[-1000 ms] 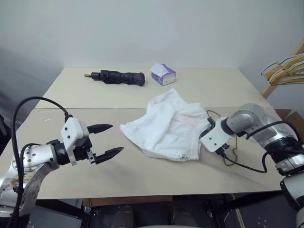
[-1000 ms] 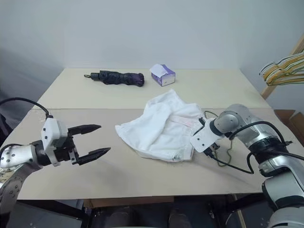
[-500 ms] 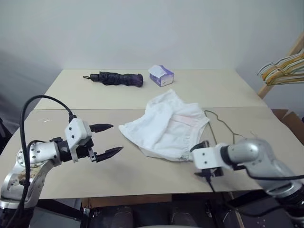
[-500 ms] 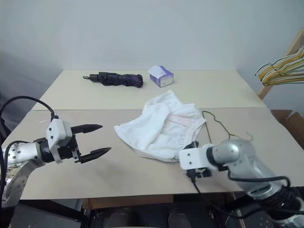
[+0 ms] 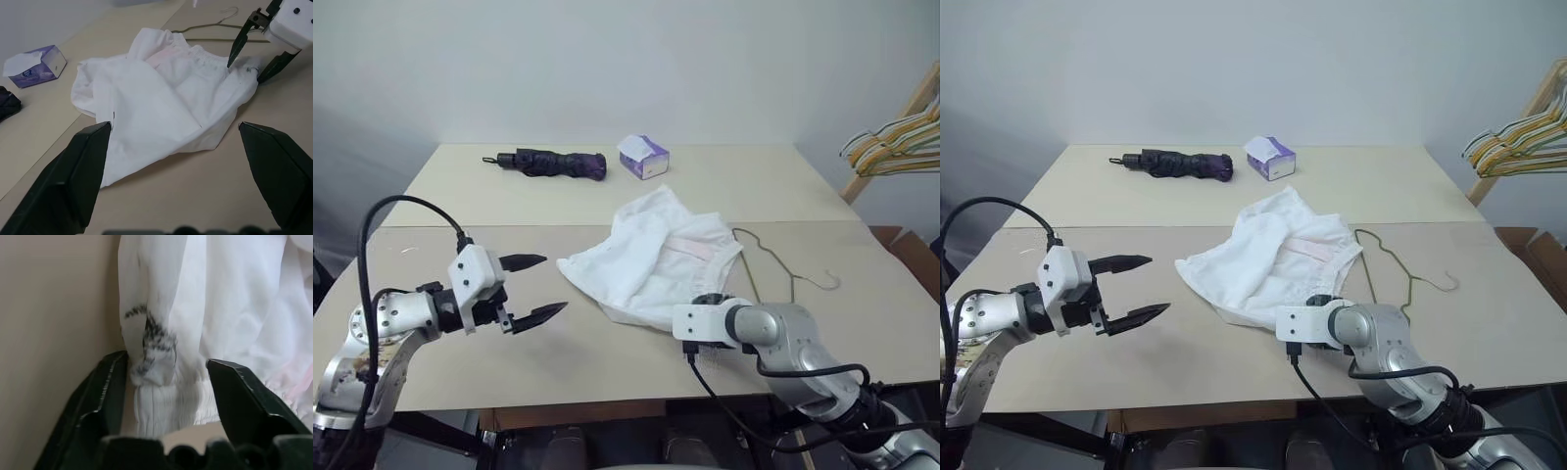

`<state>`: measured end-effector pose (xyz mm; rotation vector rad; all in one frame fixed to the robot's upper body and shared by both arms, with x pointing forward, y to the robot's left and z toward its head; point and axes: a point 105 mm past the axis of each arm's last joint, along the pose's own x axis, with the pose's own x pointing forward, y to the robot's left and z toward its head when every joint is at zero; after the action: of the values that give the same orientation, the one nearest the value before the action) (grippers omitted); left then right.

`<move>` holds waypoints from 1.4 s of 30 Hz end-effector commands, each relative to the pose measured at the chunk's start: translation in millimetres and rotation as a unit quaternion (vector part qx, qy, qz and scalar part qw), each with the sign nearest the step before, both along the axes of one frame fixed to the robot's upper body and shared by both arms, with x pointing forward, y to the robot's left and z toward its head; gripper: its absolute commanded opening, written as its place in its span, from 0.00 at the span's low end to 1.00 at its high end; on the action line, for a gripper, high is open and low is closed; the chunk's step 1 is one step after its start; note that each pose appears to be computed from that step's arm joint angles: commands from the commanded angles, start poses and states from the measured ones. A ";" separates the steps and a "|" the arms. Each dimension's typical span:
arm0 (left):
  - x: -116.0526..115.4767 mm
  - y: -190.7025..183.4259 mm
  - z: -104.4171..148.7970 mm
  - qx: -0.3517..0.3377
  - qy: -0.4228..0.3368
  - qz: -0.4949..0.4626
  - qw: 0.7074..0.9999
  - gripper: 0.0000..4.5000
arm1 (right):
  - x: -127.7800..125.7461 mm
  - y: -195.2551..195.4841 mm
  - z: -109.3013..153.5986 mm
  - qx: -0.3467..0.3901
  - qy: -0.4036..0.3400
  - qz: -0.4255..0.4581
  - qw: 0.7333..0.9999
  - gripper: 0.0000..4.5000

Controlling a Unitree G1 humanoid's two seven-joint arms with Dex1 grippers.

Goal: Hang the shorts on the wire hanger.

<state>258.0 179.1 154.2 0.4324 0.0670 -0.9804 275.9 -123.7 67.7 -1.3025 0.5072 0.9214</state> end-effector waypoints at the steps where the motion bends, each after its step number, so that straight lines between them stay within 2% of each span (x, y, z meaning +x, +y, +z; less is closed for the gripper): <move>1: 6.6 -0.1 1.9 0.024 -0.031 0.002 0.999 1.00 | 6.0 -6.8 6.1 -0.023 -0.023 0.005 0.999 0.42; 6: 23.1 13.7 -19.2 0.117 -0.077 0.020 0.990 1.00 | 8.8 -10.8 10.0 -0.032 -0.032 0.019 0.999 0.03; 7: 29.3 17.9 -24.1 0.148 -0.098 0.025 0.984 1.00 | 8.9 -11.4 10.7 -0.033 -0.032 0.021 0.999 0.00; 11: 50.8 29.5 -44.6 0.267 -0.179 0.025 0.947 1.00 | 8.8 -11.6 14.2 -0.031 -0.033 0.031 0.999 0.00; 19: 105.0 5.7 -78.9 0.297 -0.221 0.058 0.927 1.00 | 9.7 -9.2 24.0 -0.007 -0.042 0.037 0.998 0.00; 26: 132.2 -17.0 -95.0 0.332 -0.242 0.031 0.911 1.00 | 9.1 -3.9 28.2 0.010 -0.045 0.039 0.998 0.00; 29: 139.0 -27.1 -94.8 0.322 -0.240 0.026 0.915 0.86 | 7.6 -4.1 28.7 0.013 -0.044 0.039 0.998 0.00; 39: 141.0 -27.1 -87.2 0.319 -0.255 0.004 0.913 0.11 | 9.5 -7.5 30.1 0.015 -0.046 0.034 0.998 0.00; 41: 139.9 -22.3 -82.7 0.319 -0.259 0.001 0.912 0.01 | 10.6 -8.6 30.3 0.014 -0.047 0.034 0.998 0.00; 42: 139.1 -19.6 -80.4 0.319 -0.261 0.000 0.911 0.01 | 11.7 -9.0 30.8 0.014 -0.047 0.034 0.998 0.00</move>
<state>396.2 159.4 62.8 1.2901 -0.0615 -0.8002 280.9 -128.7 83.2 -1.3234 0.4230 0.9602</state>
